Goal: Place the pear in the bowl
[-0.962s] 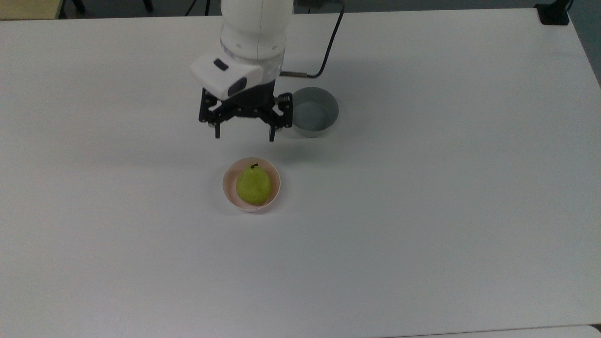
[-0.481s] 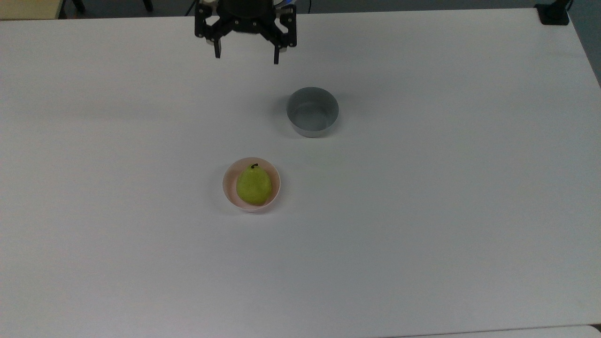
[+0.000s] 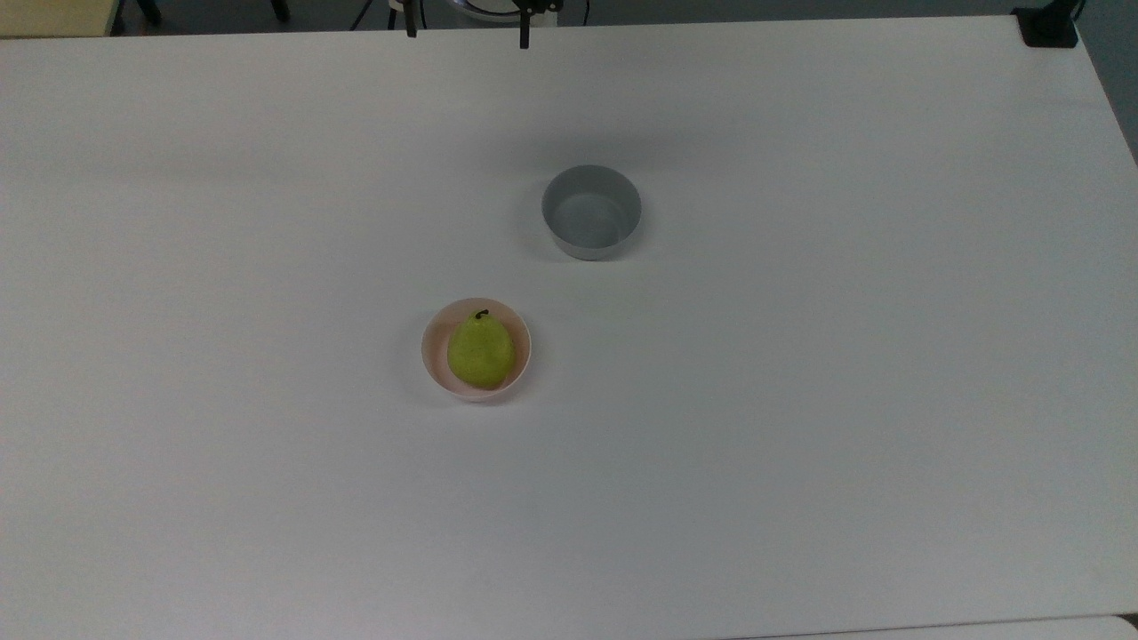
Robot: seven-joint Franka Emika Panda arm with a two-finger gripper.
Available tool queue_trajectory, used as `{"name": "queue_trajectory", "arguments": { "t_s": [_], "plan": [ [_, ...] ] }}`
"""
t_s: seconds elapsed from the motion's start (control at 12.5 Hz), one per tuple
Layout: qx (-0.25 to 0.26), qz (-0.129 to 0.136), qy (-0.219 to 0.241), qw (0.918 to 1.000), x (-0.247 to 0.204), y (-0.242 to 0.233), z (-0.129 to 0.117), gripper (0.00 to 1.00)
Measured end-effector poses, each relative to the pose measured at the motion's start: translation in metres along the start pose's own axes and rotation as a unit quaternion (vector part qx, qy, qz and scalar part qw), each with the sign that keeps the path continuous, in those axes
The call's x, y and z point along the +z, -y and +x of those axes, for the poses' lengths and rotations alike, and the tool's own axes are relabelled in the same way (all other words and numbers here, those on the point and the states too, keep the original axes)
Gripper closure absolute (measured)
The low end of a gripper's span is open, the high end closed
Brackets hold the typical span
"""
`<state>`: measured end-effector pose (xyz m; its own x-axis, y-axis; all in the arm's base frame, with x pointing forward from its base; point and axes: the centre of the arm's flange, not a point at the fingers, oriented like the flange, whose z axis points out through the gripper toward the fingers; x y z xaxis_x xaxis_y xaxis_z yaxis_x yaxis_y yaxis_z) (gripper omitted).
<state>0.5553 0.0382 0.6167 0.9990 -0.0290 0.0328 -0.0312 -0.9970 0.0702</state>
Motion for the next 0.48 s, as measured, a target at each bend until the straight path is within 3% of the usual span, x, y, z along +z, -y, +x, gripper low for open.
{"name": "queue_trajectory", "arguments": {
  "t_s": [0.48],
  "plan": [
    [-0.002, -0.001, 0.005, 1.0, 0.0049, 0.0019, -0.0008, 0.0]
  ]
}}
